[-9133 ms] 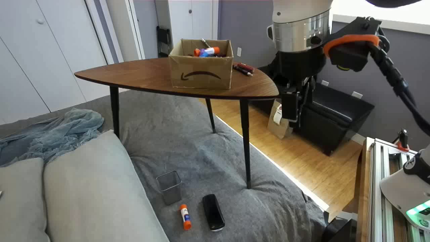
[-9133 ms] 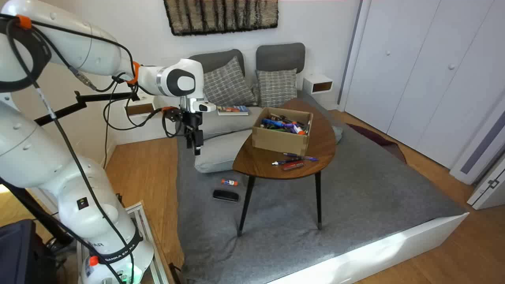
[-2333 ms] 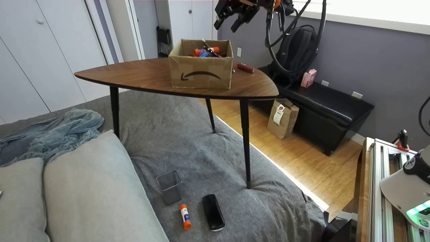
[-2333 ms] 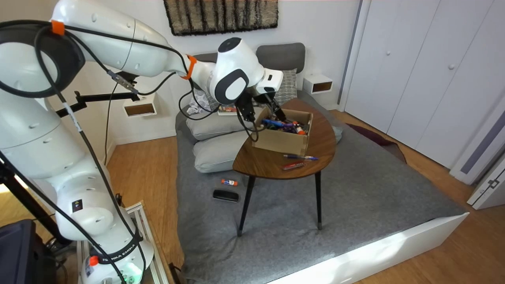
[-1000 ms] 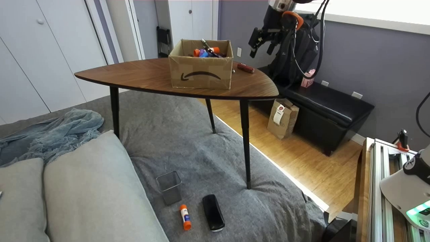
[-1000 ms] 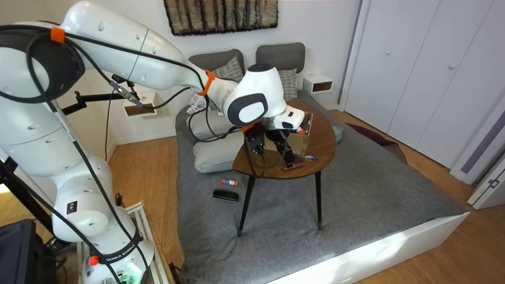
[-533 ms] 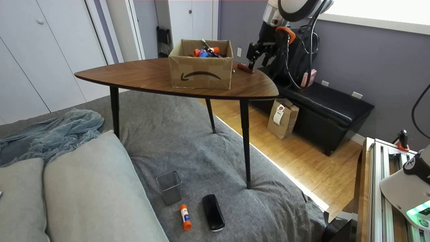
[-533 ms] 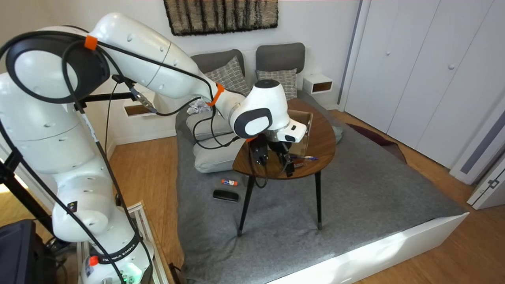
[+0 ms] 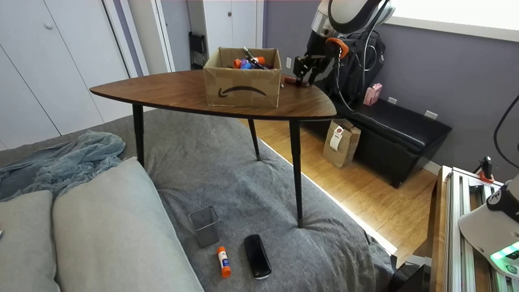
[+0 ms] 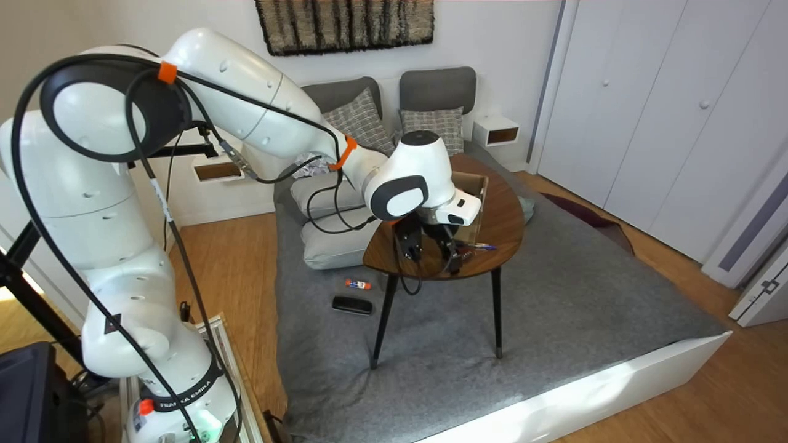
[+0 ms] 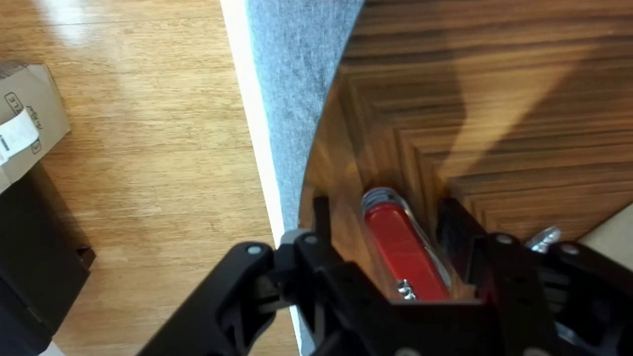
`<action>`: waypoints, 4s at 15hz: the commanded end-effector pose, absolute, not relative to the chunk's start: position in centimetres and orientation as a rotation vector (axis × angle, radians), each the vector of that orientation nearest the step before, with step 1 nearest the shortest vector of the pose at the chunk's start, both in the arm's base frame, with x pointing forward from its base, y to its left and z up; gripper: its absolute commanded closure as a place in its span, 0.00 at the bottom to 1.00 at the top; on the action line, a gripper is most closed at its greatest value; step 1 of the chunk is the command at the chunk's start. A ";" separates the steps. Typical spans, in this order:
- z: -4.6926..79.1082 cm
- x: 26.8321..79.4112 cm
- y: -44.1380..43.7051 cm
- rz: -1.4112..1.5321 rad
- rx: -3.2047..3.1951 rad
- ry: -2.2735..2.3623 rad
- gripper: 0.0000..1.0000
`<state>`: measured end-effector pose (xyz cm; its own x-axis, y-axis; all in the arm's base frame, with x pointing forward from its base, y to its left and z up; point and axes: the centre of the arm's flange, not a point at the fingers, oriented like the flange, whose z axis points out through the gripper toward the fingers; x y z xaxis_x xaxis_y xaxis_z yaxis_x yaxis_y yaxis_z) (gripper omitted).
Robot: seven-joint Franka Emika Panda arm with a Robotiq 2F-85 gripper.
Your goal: Put the pens beside the box inside the box
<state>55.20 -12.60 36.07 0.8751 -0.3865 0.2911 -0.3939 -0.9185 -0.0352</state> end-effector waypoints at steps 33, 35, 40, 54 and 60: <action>46.9 56.4 5.3 1.210 2.976 -0.061 0.94; 46.6 56.8 6.3 1.211 2.962 -0.010 0.94; 46.2 56.6 5.7 1.102 2.964 0.172 0.94; 48.3 57.4 3.9 1.000 3.019 0.181 0.16; 49.2 56.9 -1.9 0.851 2.878 -0.260 0.00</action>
<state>57.41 -1.10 48.14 0.8177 -0.0304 0.5749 -0.0656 -0.9970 0.0406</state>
